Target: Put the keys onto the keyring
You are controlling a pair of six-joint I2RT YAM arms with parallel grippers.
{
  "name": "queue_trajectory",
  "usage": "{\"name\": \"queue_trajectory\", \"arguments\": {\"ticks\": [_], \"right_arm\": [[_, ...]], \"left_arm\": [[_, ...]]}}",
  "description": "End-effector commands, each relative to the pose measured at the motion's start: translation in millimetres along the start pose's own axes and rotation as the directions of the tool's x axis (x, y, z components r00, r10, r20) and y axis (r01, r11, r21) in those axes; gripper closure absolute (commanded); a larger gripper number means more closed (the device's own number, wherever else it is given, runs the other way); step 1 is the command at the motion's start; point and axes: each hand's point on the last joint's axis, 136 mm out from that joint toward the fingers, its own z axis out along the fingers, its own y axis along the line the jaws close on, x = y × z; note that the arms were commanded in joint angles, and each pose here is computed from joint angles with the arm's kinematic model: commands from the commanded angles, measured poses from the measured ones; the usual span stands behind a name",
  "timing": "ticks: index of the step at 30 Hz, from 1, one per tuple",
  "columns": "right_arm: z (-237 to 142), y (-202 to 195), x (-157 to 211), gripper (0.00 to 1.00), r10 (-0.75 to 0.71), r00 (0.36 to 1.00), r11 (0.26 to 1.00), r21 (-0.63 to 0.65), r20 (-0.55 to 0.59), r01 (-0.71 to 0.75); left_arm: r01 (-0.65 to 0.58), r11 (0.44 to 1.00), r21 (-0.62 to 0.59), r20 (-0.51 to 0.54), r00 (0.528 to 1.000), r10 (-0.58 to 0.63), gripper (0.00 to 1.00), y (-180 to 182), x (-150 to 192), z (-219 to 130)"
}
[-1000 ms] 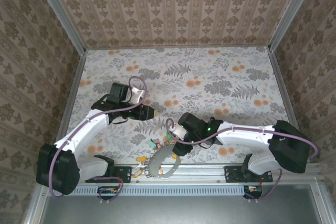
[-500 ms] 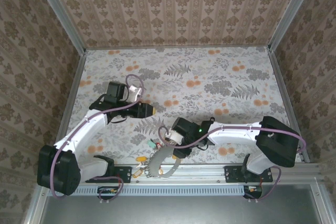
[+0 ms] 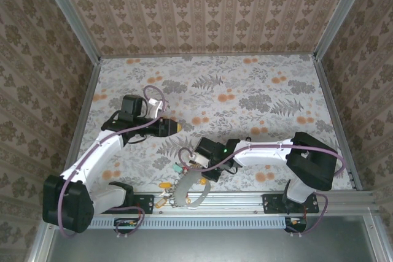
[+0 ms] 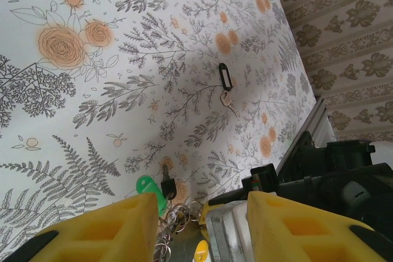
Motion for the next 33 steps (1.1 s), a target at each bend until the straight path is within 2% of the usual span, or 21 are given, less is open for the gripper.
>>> {"name": "queue_trajectory", "arguments": {"ticks": [1, 6, 9, 13, 17, 20, 27, 33], "right_arm": [[-2.5, -4.5, 1.9, 0.91, -0.002, 1.0, 0.999, 0.04, -0.027, 0.004], [-8.3, -5.8, 0.2, 1.0, -0.005, 1.0, 0.999, 0.051, -0.009, 0.006], [-15.5, -6.3, -3.4, 1.0, -0.011, 1.0, 0.999, 0.051, 0.025, 0.009], [-35.4, -7.8, -22.5, 1.0, 0.05, 0.986, 0.998, -0.034, 0.16, -0.045], [-78.4, -8.5, -56.2, 1.0, 0.124, 0.915, 0.982, -0.177, 0.383, -0.059], [-104.9, -14.3, -74.5, 1.0, 0.156, 0.859, 0.968, -0.25, 0.487, -0.035], [-143.3, -23.4, -112.5, 1.0, 0.177, 0.748, 0.942, -0.33, 0.64, 0.059], [-156.3, -29.2, -128.8, 1.0, 0.227, 0.698, 0.922, -0.38, 0.679, 0.069]], "left_arm": [[0.005, 1.0, 0.028, 0.015, 1.0, -0.006, 0.57, -5.7, -1.9, -4.1], [-0.002, 1.0, 0.027, 0.024, 1.0, 0.001, 0.57, -6.6, -3.8, -5.7], [-0.002, 1.0, 0.023, 0.025, 1.0, 0.001, 0.57, -5.6, -4.0, -6.0], [-0.013, 1.0, 0.004, 0.029, 0.999, 0.013, 0.57, -4.2, -5.5, -7.0], [-0.042, 0.999, -0.001, 0.049, 0.998, 0.042, 0.58, -9.3, -9.3, -10.1], [-0.07, 0.998, 0.005, 0.062, 0.996, 0.07, 0.59, -15.1, -11.8, -10.6], [-0.139, 0.989, 0.048, 0.066, 0.989, 0.136, 0.61, -34.7, -10.8, -7.7], [-0.194, 0.98, 0.052, 0.054, 0.98, 0.192, 0.59, -48.3, -1.6, -6.4]]}}
